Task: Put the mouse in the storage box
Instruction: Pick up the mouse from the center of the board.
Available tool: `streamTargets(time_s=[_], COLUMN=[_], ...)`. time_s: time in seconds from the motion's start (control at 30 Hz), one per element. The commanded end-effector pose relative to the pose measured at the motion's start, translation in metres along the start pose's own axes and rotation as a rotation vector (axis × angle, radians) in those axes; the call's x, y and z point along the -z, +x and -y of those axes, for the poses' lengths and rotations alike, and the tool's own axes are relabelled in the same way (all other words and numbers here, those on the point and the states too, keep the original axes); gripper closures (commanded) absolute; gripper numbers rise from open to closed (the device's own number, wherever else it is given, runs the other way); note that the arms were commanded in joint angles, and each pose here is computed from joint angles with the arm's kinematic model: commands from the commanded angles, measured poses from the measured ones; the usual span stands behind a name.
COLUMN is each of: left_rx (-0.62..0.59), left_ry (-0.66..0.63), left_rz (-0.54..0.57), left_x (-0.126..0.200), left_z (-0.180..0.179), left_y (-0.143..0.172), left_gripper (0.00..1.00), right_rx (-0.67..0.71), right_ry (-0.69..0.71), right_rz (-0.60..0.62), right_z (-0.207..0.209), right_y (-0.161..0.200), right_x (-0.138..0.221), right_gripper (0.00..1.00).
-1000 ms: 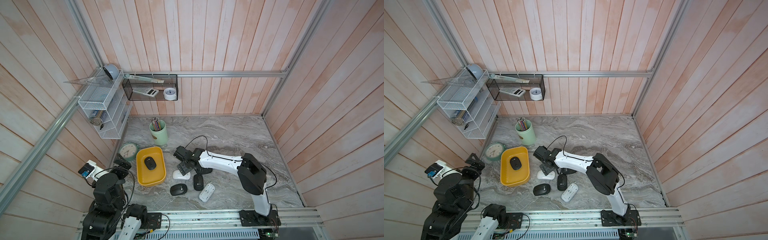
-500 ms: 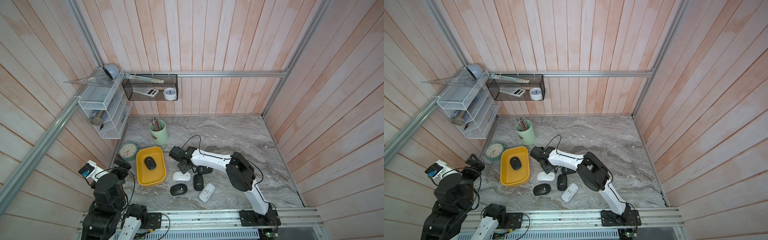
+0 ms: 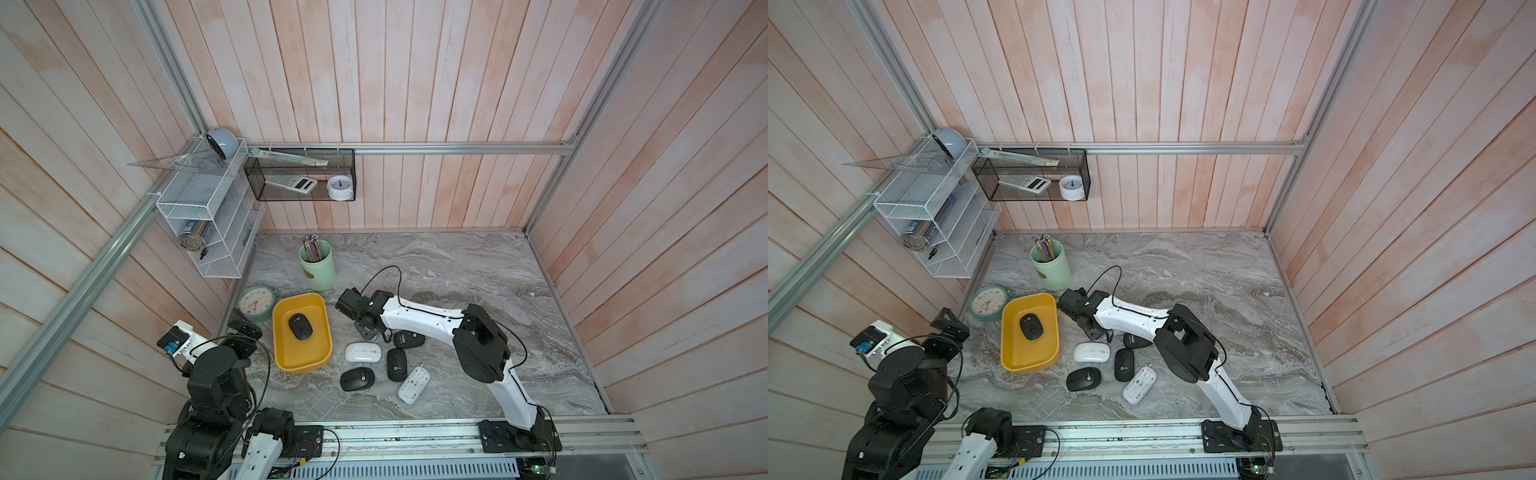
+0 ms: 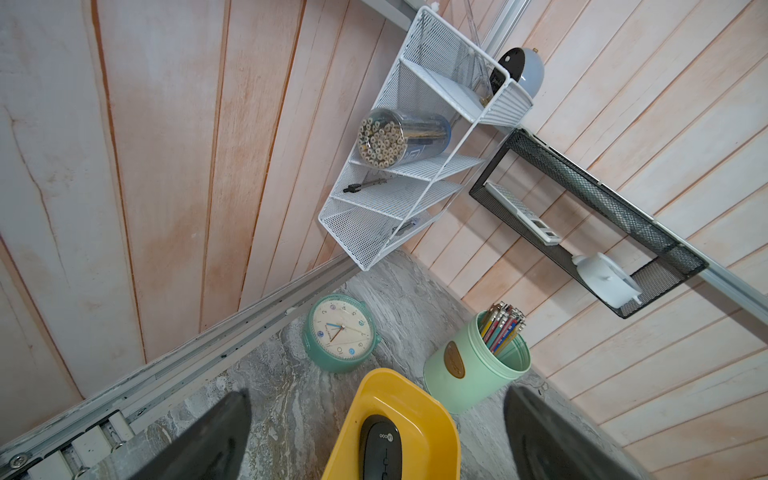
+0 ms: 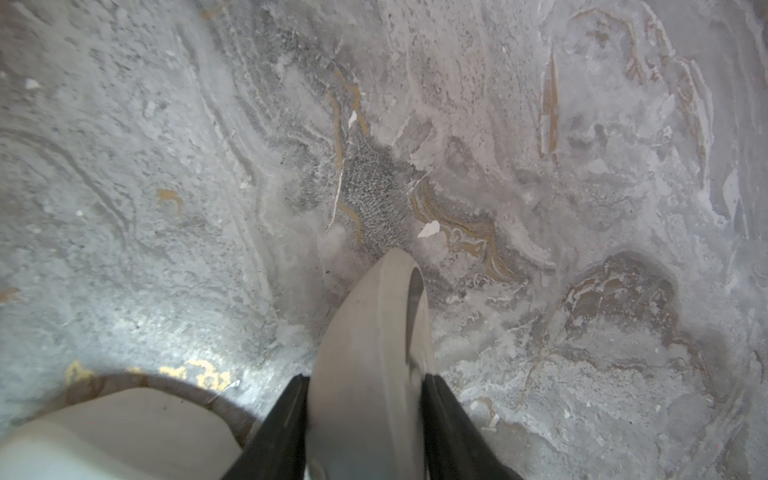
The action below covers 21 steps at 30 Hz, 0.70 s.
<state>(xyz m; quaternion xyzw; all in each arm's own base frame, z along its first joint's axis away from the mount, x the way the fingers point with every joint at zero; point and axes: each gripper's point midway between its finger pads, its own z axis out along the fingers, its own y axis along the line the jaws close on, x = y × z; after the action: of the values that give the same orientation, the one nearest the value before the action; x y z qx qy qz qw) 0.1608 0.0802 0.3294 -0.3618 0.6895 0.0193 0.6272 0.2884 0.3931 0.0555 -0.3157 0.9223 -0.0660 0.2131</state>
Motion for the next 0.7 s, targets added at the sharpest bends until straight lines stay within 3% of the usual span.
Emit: streamTargets(time_s=[0.0,0.37,0.67], left_rx=[-0.011,0.004,0.061], left_ry=[-0.016,-0.028,-0.06], left_rz=[0.006,0.035,0.105], left_x=[0.0,0.006,0.022], left_z=[-0.003,-0.01,-0.03], left_y=[-0.002,-0.007,-0.019], left_gripper=[0.0,0.0,0.0], right_rx=[-0.002,-0.134,-0.267], right_ry=[-0.026,-0.116,-0.444], right_rz=[-0.032,0.175,0.427], right_z=[0.0,0.005,-0.035], right_y=[0.01,-0.038,-0.088], right_x=[0.008,0.063,0.126], right_gripper=[0.83,0.88,0.89])
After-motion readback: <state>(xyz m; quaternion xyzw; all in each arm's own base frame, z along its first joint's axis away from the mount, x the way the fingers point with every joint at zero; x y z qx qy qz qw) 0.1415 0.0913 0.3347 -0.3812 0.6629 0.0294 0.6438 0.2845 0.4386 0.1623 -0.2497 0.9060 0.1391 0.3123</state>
